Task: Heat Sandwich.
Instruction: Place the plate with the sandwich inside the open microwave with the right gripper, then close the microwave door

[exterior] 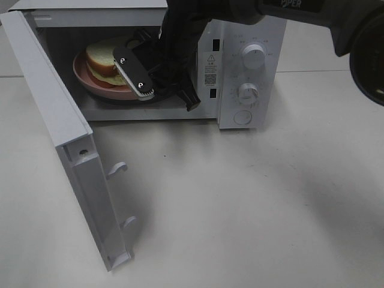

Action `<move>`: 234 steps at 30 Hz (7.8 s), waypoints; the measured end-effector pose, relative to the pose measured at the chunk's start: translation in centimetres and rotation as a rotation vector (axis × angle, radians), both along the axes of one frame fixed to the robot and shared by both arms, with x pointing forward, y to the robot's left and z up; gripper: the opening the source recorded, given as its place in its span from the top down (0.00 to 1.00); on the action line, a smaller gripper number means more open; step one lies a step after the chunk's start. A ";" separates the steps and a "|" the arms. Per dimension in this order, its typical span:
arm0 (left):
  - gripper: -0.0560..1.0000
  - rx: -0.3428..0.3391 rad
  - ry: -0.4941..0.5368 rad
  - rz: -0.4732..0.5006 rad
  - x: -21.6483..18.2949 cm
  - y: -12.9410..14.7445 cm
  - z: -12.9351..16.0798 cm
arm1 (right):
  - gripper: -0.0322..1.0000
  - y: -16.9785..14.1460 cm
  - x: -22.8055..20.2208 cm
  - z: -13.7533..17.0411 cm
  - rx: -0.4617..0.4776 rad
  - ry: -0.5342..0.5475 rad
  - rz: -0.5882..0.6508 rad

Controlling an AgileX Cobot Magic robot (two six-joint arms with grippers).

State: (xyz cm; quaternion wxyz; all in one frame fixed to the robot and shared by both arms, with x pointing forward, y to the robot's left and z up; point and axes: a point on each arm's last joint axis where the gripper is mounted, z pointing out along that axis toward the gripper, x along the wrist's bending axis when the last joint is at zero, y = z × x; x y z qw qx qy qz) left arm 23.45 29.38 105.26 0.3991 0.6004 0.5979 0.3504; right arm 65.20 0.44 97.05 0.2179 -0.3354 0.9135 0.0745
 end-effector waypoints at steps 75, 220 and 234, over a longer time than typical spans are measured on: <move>0.01 0.000 0.000 0.000 0.0 0.0 0.0 | 0.22 -0.7 -0.4 -1.7 0.146 -0.091 -0.173; 0.01 0.000 0.000 0.000 0.0 0.0 0.0 | 0.23 -30.6 -40.6 7.7 1.133 0.024 -1.796; 0.01 0.000 0.000 0.000 0.0 0.0 0.0 | 0.23 -30.7 -42.3 7.7 1.269 -0.069 -1.774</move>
